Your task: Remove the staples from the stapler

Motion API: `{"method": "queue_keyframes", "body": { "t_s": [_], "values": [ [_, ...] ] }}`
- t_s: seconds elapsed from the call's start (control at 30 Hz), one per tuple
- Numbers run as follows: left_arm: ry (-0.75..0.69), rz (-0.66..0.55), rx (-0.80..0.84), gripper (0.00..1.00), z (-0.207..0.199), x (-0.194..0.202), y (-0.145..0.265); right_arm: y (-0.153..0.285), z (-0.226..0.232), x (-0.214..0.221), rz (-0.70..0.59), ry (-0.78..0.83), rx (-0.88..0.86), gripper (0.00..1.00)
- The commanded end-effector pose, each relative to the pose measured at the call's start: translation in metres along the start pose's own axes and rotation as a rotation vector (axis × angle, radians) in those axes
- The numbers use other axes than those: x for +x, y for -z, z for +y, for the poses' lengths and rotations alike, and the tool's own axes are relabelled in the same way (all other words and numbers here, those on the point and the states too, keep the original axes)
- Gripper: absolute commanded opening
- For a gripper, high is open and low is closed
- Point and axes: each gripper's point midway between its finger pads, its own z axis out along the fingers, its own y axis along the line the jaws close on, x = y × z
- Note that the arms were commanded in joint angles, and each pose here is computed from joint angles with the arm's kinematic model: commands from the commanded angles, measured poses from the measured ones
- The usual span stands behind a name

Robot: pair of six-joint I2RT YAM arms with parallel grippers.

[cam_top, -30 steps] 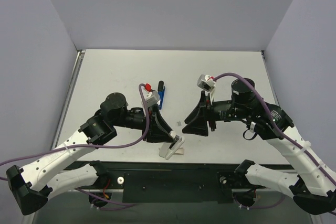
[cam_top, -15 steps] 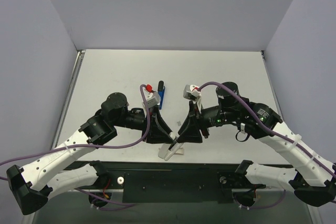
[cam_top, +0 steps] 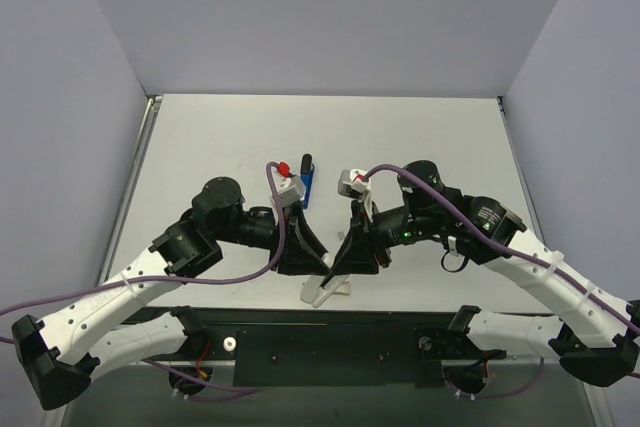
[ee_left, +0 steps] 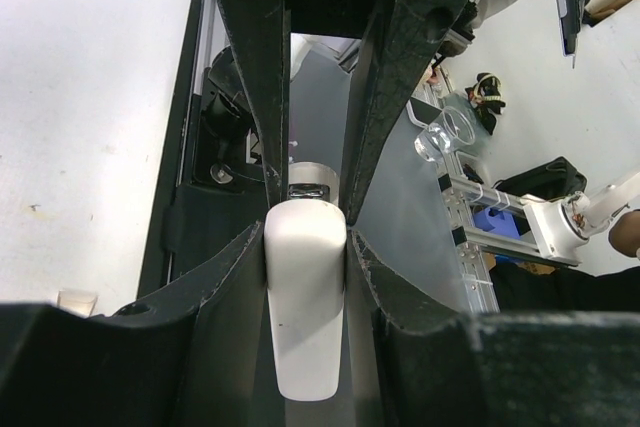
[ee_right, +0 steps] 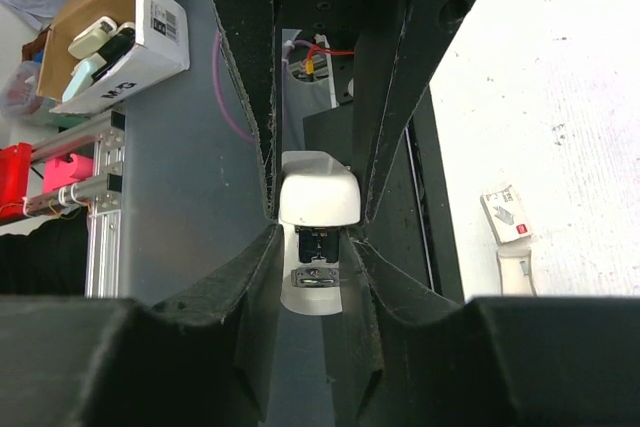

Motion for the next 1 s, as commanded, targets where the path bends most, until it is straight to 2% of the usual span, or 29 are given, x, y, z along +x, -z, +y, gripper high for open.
{"method": "queue_keyframes", "body": {
  "t_s": [0.0,0.07,0.13,0.17,0.3,0.5,0.83,0.93,0.97],
  "values": [
    [-0.100,-0.067,0.046,0.00,-0.022,-0.026,0.004,-0.004,0.002,0.007,0.023,0.021,-0.015,0.23],
    [-0.100,-0.070,0.044,0.00,-0.022,-0.027,0.004,-0.005,0.002,0.010,0.032,0.020,-0.014,0.15],
    [-0.101,-0.076,0.039,0.00,-0.022,-0.028,0.005,-0.006,0.003,0.012,0.038,0.024,-0.009,0.01],
    [-0.104,-0.080,0.039,0.00,-0.023,-0.029,0.005,-0.008,0.001,0.017,0.050,0.023,0.002,0.00],
    [-0.114,-0.102,0.018,0.00,-0.023,-0.034,0.007,-0.008,-0.003,0.034,0.070,0.027,0.043,0.00],
    [-0.123,-0.137,-0.027,0.00,-0.022,-0.039,0.012,0.004,-0.004,0.054,0.030,0.004,0.082,0.00],
    [-0.128,-0.157,-0.046,0.00,-0.020,-0.045,0.012,0.007,-0.002,0.049,0.002,0.007,0.088,0.00],
    [-0.126,-0.156,-0.051,0.00,-0.018,-0.043,0.012,0.008,-0.002,0.041,-0.008,0.009,0.099,0.20],
    [-0.123,-0.156,-0.052,0.00,-0.017,-0.043,0.012,0.008,-0.002,0.038,-0.015,0.008,0.105,0.22]
  ]
}}
